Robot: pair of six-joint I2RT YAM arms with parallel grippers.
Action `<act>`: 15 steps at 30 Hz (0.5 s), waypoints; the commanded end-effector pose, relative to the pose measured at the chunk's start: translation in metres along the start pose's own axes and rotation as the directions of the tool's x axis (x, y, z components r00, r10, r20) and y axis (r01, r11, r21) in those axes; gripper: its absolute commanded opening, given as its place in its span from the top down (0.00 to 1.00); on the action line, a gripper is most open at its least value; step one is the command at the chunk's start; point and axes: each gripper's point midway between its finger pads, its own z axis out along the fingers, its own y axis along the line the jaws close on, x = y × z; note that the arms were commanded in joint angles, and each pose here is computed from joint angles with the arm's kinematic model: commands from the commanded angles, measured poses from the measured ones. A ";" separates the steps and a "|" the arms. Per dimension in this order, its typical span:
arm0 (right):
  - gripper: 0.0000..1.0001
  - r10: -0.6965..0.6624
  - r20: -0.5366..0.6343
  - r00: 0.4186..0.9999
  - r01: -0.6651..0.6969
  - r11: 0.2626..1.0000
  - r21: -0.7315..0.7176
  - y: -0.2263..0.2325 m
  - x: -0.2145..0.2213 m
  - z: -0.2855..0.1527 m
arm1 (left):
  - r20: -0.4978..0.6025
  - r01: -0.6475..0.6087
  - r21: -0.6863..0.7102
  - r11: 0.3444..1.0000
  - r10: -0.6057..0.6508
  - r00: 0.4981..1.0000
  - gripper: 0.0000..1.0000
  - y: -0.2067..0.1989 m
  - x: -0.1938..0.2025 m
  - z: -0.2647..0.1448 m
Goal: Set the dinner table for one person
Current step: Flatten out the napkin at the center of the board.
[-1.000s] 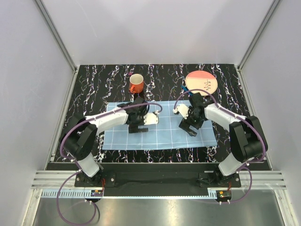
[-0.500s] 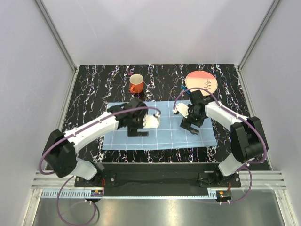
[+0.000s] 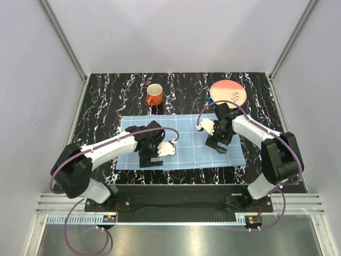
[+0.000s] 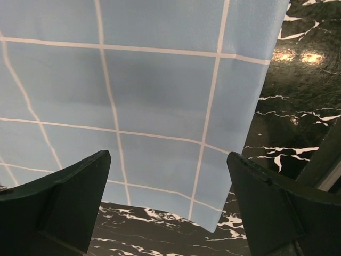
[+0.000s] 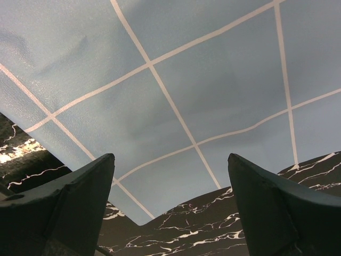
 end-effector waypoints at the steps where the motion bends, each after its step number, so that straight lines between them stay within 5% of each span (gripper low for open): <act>1: 0.05 0.016 0.021 1.000 -0.017 0.999 0.043 -0.013 -0.010 -0.015 | -0.044 0.040 0.061 0.997 -0.038 0.998 0.01 -0.018 0.013 0.010; 15: 0.02 0.025 0.056 0.998 -0.029 0.997 0.075 -0.023 -0.022 -0.030 | -0.242 0.073 0.044 0.996 -0.060 0.968 0.01 -0.035 0.064 0.026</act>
